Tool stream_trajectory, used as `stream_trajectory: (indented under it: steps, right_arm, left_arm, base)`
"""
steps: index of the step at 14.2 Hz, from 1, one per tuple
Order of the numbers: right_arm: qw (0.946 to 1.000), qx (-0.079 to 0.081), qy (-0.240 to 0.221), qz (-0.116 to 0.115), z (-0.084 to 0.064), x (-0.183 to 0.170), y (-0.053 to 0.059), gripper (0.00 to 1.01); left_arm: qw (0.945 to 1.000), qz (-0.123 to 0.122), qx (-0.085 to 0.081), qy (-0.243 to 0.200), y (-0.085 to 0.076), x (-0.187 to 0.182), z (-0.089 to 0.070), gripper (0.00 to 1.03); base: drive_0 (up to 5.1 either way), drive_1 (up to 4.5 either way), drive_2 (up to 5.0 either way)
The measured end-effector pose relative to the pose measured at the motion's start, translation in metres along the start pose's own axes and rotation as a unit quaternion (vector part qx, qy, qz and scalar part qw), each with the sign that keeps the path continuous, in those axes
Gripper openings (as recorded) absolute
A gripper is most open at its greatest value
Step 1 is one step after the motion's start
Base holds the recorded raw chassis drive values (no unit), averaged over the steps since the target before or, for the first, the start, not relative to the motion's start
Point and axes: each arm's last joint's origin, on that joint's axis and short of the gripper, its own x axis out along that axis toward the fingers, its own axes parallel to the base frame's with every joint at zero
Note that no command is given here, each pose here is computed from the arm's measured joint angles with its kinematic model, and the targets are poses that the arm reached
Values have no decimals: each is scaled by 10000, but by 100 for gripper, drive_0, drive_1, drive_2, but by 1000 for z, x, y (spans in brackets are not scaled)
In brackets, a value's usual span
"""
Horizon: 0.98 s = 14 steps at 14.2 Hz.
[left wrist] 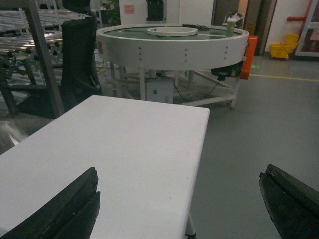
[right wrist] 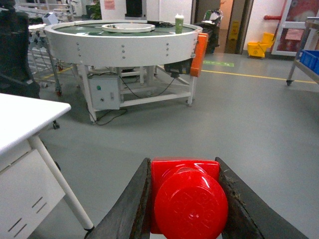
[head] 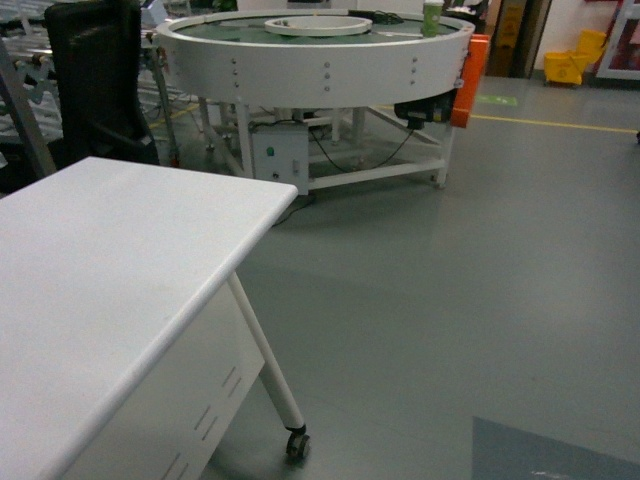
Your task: Pick red block from blue box to shelf
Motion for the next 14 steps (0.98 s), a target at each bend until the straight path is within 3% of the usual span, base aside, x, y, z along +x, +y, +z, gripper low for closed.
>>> stream_trajectory:
  steps: [14]
  right_arm:
    - [10000, 0, 0, 0, 0, 0, 0, 28]
  left_arm:
    - [10000, 0, 0, 0, 0, 0, 0, 98]
  base:
    - [-144, -144, -144]
